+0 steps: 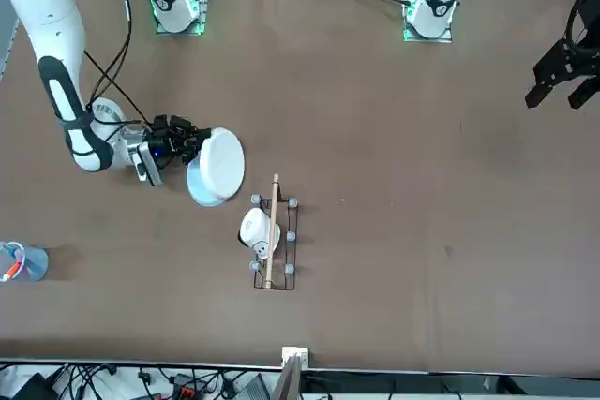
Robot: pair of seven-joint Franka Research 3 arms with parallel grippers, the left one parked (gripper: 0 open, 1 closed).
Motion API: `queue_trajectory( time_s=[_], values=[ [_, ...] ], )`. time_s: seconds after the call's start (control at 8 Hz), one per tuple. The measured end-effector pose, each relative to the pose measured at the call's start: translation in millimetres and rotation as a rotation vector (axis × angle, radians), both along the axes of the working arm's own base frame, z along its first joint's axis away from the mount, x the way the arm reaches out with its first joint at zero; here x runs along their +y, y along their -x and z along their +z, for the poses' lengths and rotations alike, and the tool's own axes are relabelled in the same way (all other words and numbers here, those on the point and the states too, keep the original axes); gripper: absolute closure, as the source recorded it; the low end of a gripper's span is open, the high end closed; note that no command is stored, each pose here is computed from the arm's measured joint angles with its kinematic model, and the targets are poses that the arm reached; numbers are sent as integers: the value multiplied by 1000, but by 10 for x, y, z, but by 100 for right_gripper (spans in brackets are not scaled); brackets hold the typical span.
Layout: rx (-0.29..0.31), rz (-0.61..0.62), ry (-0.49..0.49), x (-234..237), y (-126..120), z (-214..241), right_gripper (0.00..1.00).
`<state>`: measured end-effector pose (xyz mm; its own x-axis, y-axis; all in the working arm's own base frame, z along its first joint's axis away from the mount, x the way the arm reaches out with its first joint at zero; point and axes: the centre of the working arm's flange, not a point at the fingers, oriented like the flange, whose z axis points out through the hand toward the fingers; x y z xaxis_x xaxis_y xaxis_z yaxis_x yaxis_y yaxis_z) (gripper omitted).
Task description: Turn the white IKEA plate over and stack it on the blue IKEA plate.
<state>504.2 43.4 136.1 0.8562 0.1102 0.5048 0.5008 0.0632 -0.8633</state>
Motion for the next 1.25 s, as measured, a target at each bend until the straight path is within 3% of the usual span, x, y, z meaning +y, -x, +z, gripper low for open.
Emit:
queue_trajectory(
  time_s=[0.62,0.88,1.25],
  values=[
    [-101,42,115,-528,-319,181,63],
    [-114,61,144,-653,-342,201,62],
    [-179,103,253,-1113,-529,379,55]
  ],
)
